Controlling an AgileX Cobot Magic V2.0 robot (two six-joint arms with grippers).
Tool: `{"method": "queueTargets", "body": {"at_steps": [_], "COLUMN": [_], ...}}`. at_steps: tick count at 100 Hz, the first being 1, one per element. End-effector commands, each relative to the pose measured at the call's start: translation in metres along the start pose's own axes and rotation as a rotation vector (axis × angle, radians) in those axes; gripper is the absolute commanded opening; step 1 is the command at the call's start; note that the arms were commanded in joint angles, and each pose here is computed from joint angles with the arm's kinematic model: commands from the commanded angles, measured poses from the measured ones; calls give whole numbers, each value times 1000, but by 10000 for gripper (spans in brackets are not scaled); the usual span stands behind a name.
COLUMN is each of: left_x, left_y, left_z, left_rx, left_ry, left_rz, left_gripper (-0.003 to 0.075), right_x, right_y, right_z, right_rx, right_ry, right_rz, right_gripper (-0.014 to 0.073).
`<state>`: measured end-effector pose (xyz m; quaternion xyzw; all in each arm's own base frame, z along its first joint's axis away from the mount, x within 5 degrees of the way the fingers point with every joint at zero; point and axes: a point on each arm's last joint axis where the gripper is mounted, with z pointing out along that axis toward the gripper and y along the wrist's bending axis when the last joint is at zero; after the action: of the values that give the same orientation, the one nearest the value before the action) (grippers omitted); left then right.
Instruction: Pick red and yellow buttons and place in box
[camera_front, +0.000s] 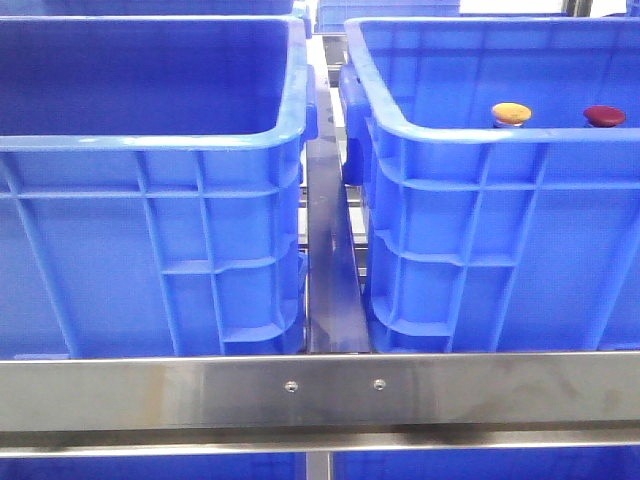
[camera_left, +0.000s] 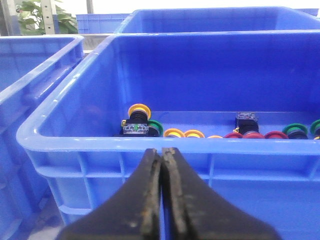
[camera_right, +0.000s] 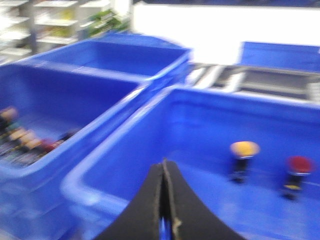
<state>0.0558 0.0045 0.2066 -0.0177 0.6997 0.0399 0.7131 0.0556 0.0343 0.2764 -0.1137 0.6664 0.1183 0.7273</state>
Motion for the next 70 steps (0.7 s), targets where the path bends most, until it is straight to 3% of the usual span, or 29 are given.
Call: {"method": "queueTargets", "body": {"at_steps": [1, 18, 28, 48, 70], "left_x": [9, 9, 9, 9, 9], "left_y": [0, 0, 0, 0, 0], "left_z": [-1, -1, -1, -1, -1], "left_rx": [-5, -5, -5, -5, -5], "left_ry": [-57, -57, -57, -57, -57], "left_rz": [-10, -10, -10, -10, -10], "left_gripper": [-20, -20, -20, -20, -20], "right_x": [-9, 7, 10, 5, 24], "right_y": [-8, -14, -21, -36, -38], "right_z": [-1, -3, -5, -7, -16], "right_rx": [91, 161, 239, 387, 432], "right_ry": [-35, 150, 182, 50, -112], "right_rz": [59, 36, 16, -58, -70], "right_gripper": [-56, -56, -56, -56, -56]}}
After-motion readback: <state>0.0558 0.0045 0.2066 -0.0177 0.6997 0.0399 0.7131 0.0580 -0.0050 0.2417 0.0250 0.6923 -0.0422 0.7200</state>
